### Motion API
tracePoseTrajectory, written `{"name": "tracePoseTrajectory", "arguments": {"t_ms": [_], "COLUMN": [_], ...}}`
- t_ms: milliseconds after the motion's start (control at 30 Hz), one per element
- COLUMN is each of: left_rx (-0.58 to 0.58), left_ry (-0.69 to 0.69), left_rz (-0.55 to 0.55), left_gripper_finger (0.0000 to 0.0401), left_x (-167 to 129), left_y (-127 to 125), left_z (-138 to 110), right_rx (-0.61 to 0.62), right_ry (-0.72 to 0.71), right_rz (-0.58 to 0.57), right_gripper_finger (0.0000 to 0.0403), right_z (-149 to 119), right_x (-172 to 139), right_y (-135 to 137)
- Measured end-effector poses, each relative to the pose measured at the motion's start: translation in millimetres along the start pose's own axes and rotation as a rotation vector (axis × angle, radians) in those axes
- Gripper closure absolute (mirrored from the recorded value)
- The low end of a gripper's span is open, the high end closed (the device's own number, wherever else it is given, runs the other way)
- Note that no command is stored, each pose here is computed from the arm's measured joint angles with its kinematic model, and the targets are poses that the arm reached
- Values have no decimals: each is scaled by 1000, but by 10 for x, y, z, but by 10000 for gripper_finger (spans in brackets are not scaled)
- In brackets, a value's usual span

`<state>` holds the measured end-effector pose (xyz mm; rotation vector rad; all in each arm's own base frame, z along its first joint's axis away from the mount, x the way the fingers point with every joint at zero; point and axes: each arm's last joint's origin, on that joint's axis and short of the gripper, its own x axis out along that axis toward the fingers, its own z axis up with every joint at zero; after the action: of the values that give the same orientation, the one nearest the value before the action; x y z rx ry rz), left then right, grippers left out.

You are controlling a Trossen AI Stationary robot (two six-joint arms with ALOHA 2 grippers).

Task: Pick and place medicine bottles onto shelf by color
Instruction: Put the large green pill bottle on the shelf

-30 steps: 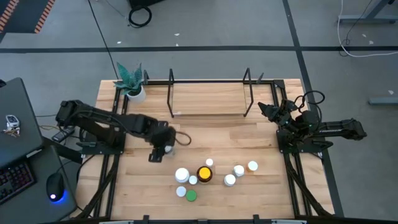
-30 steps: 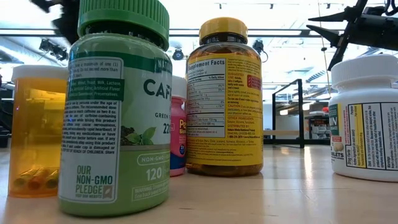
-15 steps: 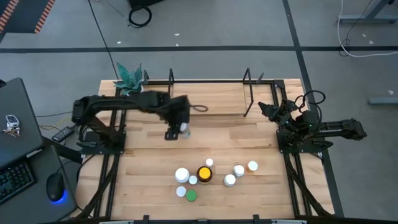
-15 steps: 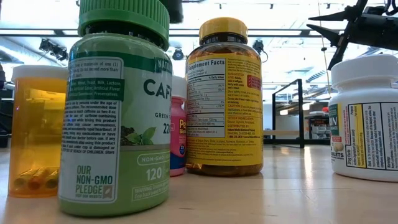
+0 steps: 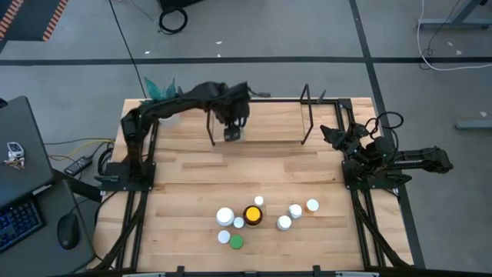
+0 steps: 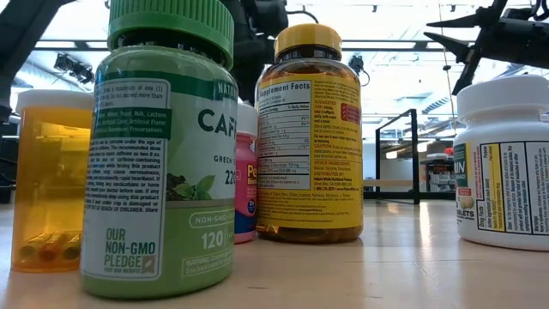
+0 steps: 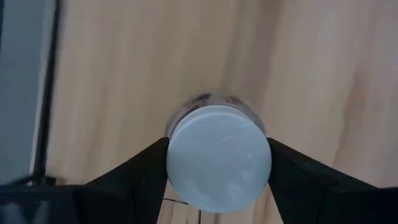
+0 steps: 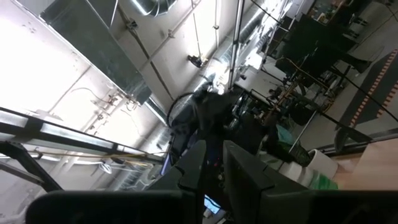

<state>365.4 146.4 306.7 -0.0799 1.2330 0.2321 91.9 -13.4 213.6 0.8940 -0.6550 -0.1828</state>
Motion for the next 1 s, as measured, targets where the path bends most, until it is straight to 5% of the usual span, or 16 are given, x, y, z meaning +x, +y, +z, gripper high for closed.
{"name": "tracePoseTrajectory", "arguments": {"t_ms": [500,1000], "left_rx": [-713,-893], "left_ry": [12,-24], "left_rz": [141,188], "left_gripper_finger": [149,154], "left_x": [-43,-1], "left_y": [291,69], "left_z": [-54,-10], "right_rx": [-9,-6], "right_ry": [-21,-22], "right_rz": [-16,-15], "right_gripper_finger": [342,342], "right_z": [7,8], "right_x": [0,0], "right_y": [-4,-2]}}
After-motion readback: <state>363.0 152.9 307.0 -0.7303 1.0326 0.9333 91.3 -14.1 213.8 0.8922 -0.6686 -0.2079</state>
